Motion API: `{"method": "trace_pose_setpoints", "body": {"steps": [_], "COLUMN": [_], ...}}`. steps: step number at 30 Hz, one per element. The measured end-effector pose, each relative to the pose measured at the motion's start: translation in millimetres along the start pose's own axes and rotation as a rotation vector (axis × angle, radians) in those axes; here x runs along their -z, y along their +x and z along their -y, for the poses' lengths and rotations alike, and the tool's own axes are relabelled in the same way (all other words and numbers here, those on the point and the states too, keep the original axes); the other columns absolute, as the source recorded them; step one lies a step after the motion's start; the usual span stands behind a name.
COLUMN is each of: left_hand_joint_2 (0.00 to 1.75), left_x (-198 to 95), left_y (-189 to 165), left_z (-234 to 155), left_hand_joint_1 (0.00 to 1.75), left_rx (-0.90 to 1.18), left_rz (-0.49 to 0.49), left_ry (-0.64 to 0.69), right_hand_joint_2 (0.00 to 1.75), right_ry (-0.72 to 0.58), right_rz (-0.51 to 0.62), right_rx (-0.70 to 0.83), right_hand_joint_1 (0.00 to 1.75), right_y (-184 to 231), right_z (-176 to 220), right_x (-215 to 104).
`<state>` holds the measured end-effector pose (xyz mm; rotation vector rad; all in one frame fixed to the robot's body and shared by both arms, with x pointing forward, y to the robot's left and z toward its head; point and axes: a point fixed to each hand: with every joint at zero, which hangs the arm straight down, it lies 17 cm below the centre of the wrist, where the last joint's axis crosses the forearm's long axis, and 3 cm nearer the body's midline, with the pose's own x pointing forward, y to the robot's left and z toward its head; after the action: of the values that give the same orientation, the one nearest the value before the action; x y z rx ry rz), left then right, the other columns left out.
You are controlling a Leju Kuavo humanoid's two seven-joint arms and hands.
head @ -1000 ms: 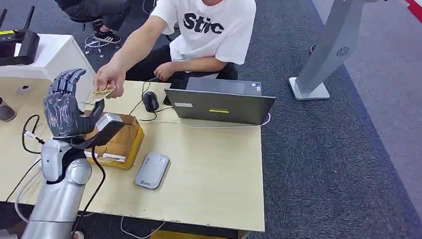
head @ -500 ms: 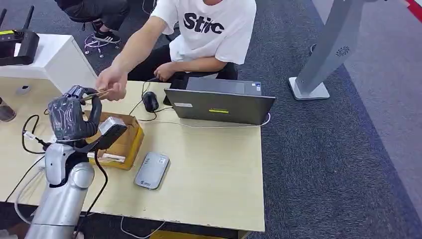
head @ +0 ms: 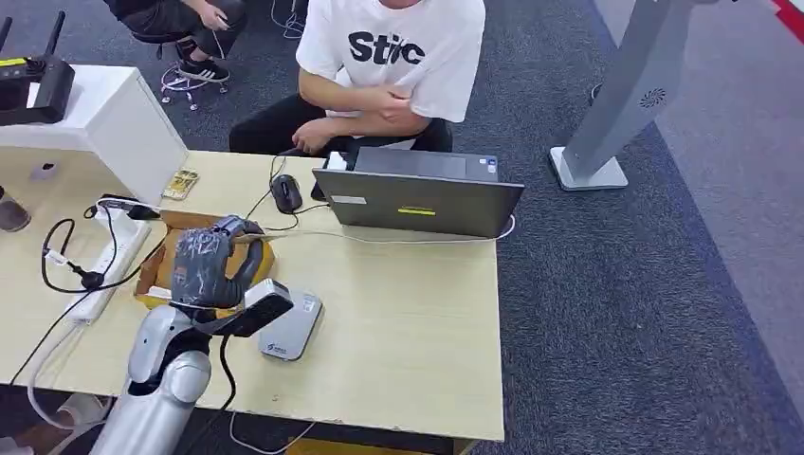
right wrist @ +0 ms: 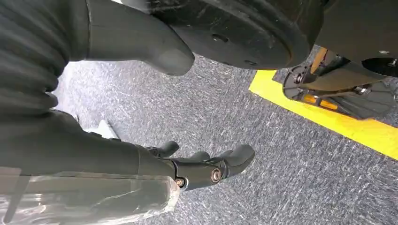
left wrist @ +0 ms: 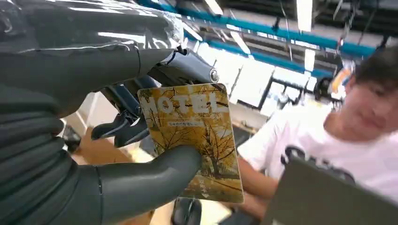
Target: Pass the card to the sensor for recognition and then transmit it.
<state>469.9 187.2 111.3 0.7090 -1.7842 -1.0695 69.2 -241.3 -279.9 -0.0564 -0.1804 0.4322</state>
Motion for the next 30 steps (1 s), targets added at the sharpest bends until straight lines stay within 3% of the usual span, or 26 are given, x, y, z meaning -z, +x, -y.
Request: {"method": "trace_pose_setpoints", "body": {"steps": [10,30], "left_hand_joint_2": [1.75,1.75], "left_x": [-38.8,-78.7], "left_y": [-8.8,-25.8], "left_z": [52.8,108.9], "left_hand_joint_1": [1.75,1.75], "left_rx": [0.008,0.078], "left_rz": [-0.048,-0.093], "left_ry": [-0.143,-0.309], "right_hand_joint_2": [1.75,1.75], "right_ry": [-0.003,0.0], "right_rz": [-0.012,-0.022], "right_rx": [0.009,-0.027], "right_hand_joint_1": [0.0,0.0], "right_y": [-3.8,-7.1], "right_z": [0.5,-0.7], "right_x": [0.0,-0.2]}}
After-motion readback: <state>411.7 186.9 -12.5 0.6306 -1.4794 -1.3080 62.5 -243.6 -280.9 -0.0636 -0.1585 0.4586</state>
